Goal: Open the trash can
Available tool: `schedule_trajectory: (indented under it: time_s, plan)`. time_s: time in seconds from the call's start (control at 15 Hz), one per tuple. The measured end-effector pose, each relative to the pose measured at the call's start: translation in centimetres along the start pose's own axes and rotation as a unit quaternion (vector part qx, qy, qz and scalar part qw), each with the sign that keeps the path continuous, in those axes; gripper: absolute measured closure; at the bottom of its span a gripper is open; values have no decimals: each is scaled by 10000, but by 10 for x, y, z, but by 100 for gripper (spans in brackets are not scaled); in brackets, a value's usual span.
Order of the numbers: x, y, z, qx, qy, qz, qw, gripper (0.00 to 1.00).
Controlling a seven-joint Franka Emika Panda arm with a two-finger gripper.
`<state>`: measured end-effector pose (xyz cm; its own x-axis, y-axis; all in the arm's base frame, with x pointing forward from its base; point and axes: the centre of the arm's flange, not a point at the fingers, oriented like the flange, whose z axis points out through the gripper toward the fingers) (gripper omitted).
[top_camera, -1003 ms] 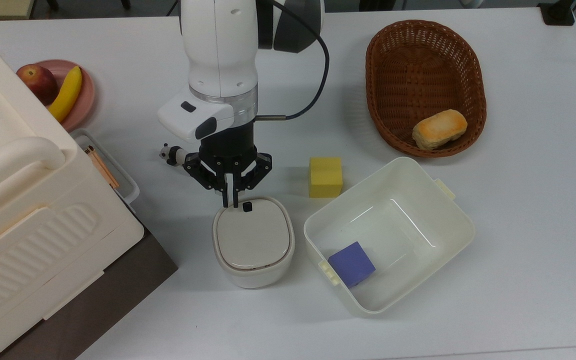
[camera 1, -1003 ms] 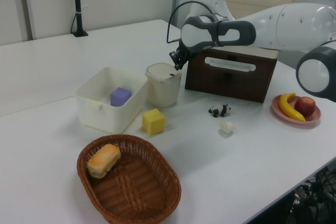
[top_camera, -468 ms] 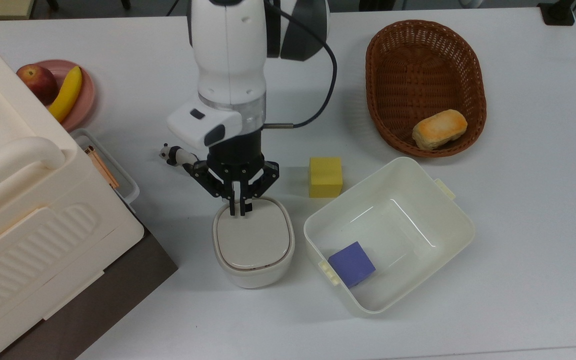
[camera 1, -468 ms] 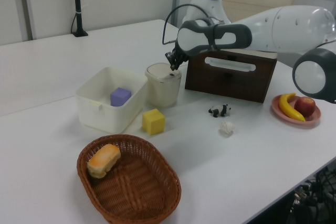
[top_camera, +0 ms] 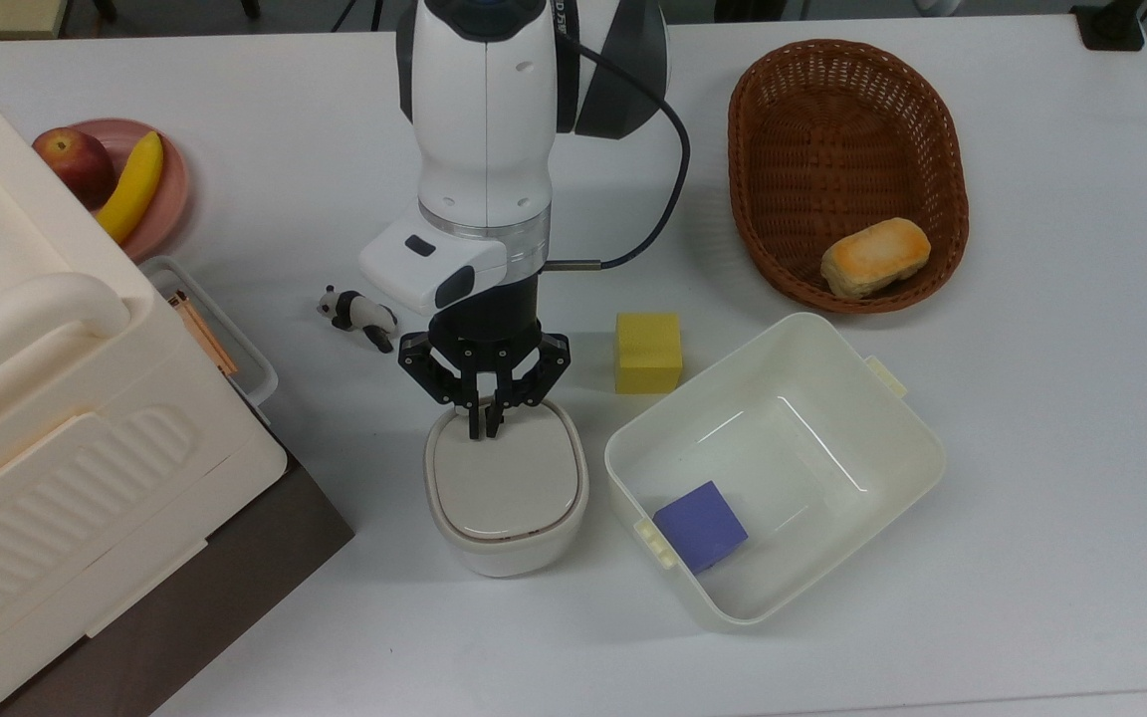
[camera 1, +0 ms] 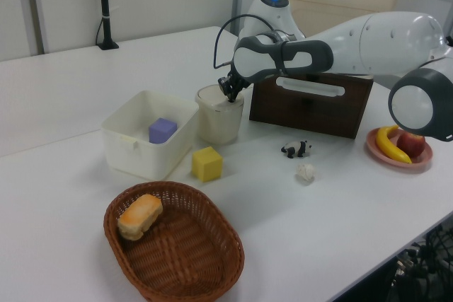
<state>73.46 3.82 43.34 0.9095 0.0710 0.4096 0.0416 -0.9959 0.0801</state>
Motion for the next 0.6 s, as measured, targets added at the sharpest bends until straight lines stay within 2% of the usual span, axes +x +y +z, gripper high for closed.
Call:
schedule_trajectory:
  time_s: [0.13, 0.27, 0.4, 0.53, 0.6]
  plan:
    - [9, 4, -23, -1, 176, 55, 9998, 85]
    - [9, 15, -49, -17, -18, 125, 9999, 85]
    - [3, 26, -78, -22, -405, 118, 9991, 85]
    - [-13, 34, -112, 24, -1050, -62, 9944, 79]
    - [-23, 37, -128, 60, -1381, -123, 9903, 67]
